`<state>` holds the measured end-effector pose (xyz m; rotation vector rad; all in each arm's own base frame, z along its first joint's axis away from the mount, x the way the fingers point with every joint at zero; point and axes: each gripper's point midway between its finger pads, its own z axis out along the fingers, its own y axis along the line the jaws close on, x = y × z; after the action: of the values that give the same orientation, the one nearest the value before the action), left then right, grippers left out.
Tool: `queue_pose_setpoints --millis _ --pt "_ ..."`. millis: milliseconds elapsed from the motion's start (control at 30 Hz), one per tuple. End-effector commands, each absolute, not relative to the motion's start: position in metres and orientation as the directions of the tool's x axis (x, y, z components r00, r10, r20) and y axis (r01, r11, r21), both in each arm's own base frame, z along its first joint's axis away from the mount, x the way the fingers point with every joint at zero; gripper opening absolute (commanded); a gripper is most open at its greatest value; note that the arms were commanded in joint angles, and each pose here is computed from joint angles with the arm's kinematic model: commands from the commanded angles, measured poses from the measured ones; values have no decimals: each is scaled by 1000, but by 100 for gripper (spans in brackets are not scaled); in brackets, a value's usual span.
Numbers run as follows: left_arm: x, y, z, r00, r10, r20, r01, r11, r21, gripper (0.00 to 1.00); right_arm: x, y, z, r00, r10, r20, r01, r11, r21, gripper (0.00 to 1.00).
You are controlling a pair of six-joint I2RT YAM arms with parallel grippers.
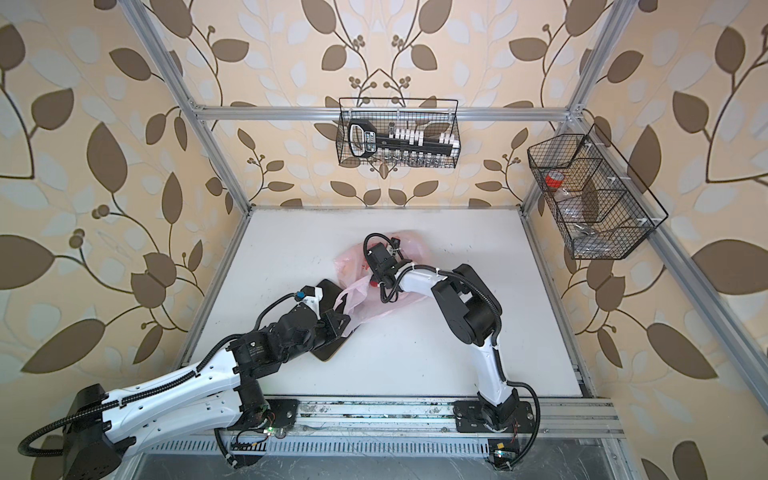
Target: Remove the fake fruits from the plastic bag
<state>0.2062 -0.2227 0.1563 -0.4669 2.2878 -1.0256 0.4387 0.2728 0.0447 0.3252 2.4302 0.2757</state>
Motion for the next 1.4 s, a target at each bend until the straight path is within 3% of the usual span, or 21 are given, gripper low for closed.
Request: queue_pose_setpoints --millis 0,233,400,700,900,1100,1233,1367 --pt "209 -217 156 -746 -545 -382 -94 654 -751 0 429 265 75 -734 305 -607 133 940 313 26" --pt "215 -220 162 -743 -523 -417 -76 686 -724 0 400 249 102 -727 347 -592 52 888 457 24" --pt "226 -218 169 -725 -502 -472 -45 719 -694 0 377 252 137 -714 334 -616 -141 793 593 23" --pt "269 -215 185 -763 -473 -441 13 670 -742 0 337 273 183 -674 241 -699 -425 647 633 22" --pt "297 -204 194 -760 -445 -474 46 690 -722 0 308 280 207 -589 152 -793 -583 600 548 22" --pt "331 -190 186 -792 -437 -427 38 663 -748 0 258 316 234 -383 -8 -924 -785 529 321 21" --pt "343 -191 185 -825 -387 -412 62 663 -746 0 235 340 224 -310 -102 -945 -832 511 218 21" --pt "353 -183 180 -834 -389 -391 46 657 -752 0 222 371 189 -349 -188 -918 -836 506 214 21"
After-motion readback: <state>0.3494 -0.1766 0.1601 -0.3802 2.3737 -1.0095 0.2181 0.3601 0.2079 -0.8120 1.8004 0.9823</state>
